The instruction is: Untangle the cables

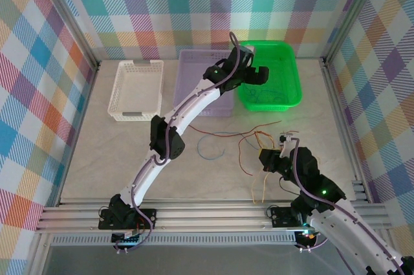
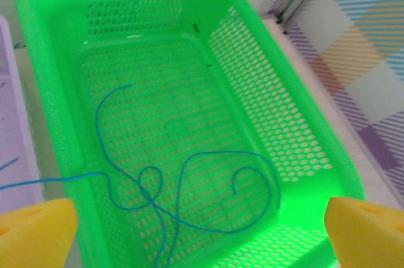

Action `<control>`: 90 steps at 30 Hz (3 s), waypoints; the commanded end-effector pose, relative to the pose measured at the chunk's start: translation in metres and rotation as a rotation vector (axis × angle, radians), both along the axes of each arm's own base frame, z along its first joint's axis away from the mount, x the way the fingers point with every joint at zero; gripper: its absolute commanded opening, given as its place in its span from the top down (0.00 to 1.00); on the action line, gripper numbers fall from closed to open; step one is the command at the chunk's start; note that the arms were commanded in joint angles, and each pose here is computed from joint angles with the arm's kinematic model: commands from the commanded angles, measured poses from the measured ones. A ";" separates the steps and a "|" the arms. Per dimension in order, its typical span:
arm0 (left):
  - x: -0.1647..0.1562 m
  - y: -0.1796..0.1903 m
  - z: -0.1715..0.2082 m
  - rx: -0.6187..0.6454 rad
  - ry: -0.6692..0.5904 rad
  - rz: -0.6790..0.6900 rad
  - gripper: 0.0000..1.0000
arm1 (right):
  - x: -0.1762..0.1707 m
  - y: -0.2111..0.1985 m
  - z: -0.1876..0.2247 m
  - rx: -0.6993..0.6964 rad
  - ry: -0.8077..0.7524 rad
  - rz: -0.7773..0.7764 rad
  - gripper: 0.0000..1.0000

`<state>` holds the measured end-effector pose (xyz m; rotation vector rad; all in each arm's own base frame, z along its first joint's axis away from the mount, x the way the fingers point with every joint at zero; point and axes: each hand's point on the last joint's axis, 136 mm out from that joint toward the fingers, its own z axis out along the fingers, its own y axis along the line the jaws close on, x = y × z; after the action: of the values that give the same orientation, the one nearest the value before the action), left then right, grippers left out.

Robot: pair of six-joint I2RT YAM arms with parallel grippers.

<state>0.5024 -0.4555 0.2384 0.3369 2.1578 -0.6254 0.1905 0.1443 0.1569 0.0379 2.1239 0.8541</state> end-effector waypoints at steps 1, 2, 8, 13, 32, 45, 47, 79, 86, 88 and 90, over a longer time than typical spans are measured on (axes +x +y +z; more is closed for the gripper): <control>-0.020 0.007 0.064 -0.055 -0.060 -0.027 0.00 | 0.007 0.002 0.026 0.034 -0.067 -0.006 1.00; -0.021 0.011 0.069 -0.051 -0.061 -0.015 0.00 | 0.007 0.003 0.027 0.034 -0.067 -0.005 1.00; -0.044 0.030 0.069 -0.067 0.086 0.012 0.00 | 0.015 0.014 0.018 -0.005 0.015 0.021 1.00; -0.074 0.040 0.052 -0.098 0.182 -0.021 0.01 | 0.022 0.021 0.024 0.000 0.022 0.026 1.00; -0.208 0.191 -0.014 -0.041 0.282 0.080 0.00 | 0.092 0.100 -0.033 -0.126 0.325 0.162 1.00; -0.242 0.258 -0.055 -0.034 0.298 0.261 0.00 | 0.127 0.073 0.029 -0.365 0.177 0.092 0.29; -0.242 0.261 -0.060 -0.038 0.308 0.273 0.00 | 0.147 0.067 0.042 -0.377 0.163 0.079 0.29; -0.250 0.153 -0.124 -0.155 0.548 0.051 0.09 | 0.170 0.064 0.035 -0.359 0.196 0.131 0.29; -0.250 0.140 -0.140 -0.156 0.595 0.048 0.25 | 0.131 0.070 0.029 -0.250 0.203 0.186 0.28; -0.250 0.136 -0.146 -0.153 0.613 0.042 0.30 | 0.122 0.071 0.023 -0.241 0.213 0.195 0.28; -0.250 0.132 -0.150 -0.153 0.625 0.039 0.35 | 0.114 0.072 0.017 -0.233 0.222 0.205 0.28</control>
<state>0.2511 -0.3059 0.0810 -0.0118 2.6890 -0.8934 0.3124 0.2044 0.1686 -0.2140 2.4910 0.6438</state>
